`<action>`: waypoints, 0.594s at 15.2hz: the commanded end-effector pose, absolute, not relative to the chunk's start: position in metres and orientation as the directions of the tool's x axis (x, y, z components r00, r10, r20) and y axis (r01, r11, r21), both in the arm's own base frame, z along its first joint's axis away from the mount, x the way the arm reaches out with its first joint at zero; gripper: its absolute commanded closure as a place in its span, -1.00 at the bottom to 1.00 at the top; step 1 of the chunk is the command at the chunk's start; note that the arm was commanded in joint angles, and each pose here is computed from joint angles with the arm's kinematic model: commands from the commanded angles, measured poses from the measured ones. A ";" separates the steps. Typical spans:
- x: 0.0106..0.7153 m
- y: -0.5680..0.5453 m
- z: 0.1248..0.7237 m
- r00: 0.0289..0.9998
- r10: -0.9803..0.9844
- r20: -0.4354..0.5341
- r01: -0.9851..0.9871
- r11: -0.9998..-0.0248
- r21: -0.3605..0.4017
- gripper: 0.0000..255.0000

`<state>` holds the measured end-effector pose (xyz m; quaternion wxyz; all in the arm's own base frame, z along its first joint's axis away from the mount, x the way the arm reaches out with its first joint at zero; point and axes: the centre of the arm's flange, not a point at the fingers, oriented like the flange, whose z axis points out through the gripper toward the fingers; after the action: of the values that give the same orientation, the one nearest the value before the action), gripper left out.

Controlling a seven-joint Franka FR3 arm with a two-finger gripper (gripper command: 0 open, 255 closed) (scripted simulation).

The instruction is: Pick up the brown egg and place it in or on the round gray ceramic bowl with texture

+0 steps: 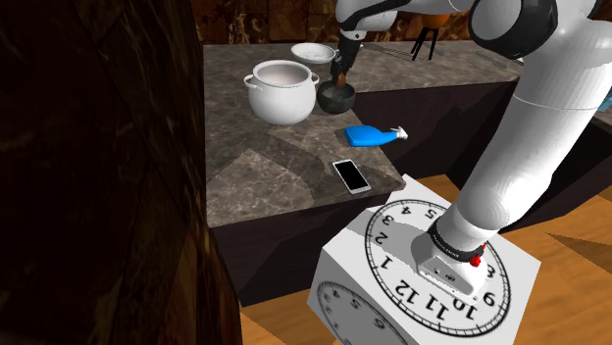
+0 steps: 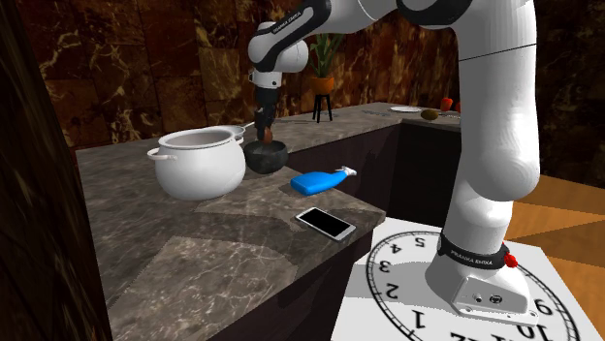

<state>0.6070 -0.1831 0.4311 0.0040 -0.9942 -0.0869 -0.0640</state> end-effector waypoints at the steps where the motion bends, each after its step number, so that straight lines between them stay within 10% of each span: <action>1: 0.607 -0.183 0.431 0.977 0.172 0.128 0.173 -0.985 0.003 -1.00; 9: 0.602 -0.184 0.470 0.977 0.172 0.128 0.173 -0.985 0.003 -1.00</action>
<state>0.6044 -0.1853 0.4587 0.0038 -0.9941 -0.0869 -0.0646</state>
